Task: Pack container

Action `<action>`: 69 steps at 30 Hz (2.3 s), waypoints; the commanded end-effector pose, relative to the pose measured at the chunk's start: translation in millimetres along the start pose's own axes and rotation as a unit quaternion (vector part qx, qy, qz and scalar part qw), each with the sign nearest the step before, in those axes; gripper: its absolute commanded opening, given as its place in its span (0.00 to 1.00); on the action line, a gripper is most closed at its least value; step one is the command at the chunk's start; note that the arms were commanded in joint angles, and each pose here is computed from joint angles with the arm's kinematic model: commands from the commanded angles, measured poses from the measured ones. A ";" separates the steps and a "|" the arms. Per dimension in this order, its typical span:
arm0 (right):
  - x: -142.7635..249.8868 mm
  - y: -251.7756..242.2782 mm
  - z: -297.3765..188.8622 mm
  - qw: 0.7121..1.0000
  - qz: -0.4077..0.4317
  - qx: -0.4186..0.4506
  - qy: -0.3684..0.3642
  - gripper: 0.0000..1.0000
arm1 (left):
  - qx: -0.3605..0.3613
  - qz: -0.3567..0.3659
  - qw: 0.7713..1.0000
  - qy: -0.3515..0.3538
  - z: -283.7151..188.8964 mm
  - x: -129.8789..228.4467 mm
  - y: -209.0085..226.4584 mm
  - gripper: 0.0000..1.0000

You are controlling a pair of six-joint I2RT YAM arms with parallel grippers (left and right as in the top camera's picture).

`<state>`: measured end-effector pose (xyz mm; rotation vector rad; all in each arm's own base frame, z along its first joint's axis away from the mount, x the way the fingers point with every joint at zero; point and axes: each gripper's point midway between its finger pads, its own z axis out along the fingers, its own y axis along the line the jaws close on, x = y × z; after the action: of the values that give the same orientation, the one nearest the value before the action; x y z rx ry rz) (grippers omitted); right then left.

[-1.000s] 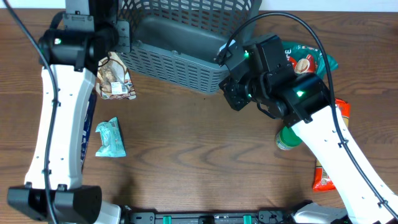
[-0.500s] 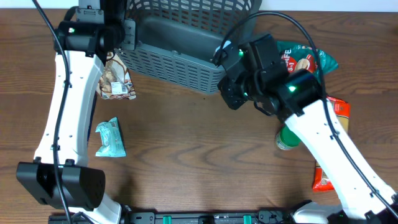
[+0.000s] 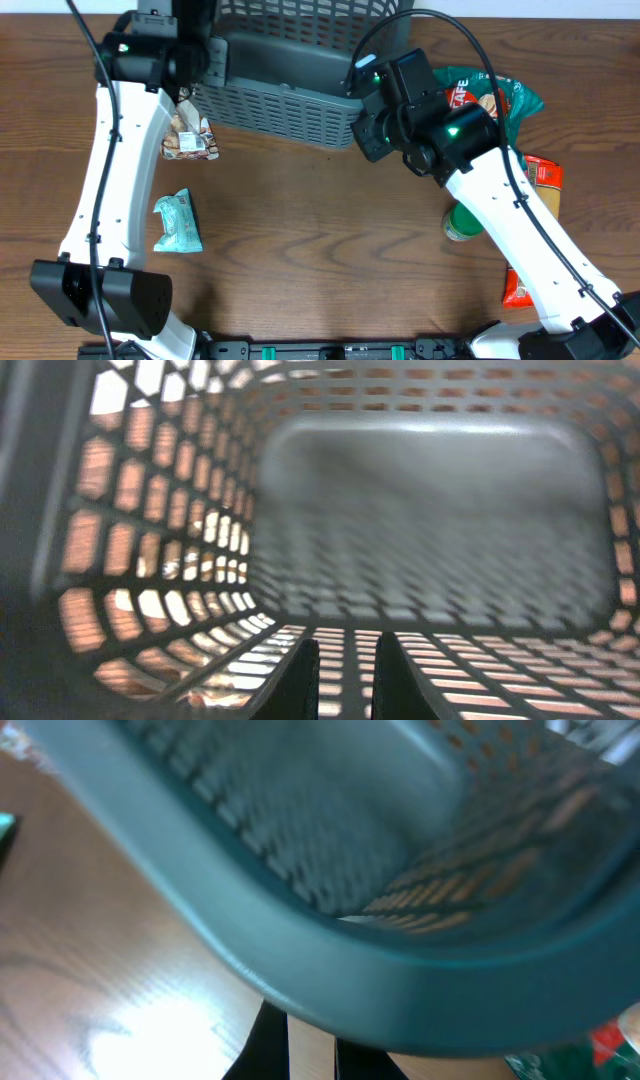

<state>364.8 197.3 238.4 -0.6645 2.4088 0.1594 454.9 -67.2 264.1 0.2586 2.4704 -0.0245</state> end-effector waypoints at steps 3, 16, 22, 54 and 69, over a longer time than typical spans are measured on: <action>-6.7 -31.4 -4.1 0.996 0.058 0.066 -0.014 0.01 | 0.012 0.027 0.999 0.037 6.5 16.1 -23.1 0.06; 1.4 -16.5 -4.3 0.998 0.059 0.036 0.004 0.01 | 0.013 0.029 0.999 0.016 -10.2 6.4 -25.7 0.06; -11.3 19.3 -28.8 0.999 0.002 -0.021 -0.025 0.01 | -0.031 -0.007 0.999 -0.040 -52.5 -15.6 13.2 0.26; -126.5 -68.7 17.4 0.977 0.119 0.015 -0.178 0.01 | -0.189 -0.276 0.942 -0.031 -123.3 43.6 150.2 0.82; -121.6 -103.4 53.7 0.967 0.164 0.099 -0.171 0.01 | -0.188 -0.276 0.942 -0.018 -119.8 48.3 149.3 0.82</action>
<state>520.6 188.5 273.2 -0.2090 2.1508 0.2014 373.6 95.0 338.5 -0.5802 2.3665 0.1950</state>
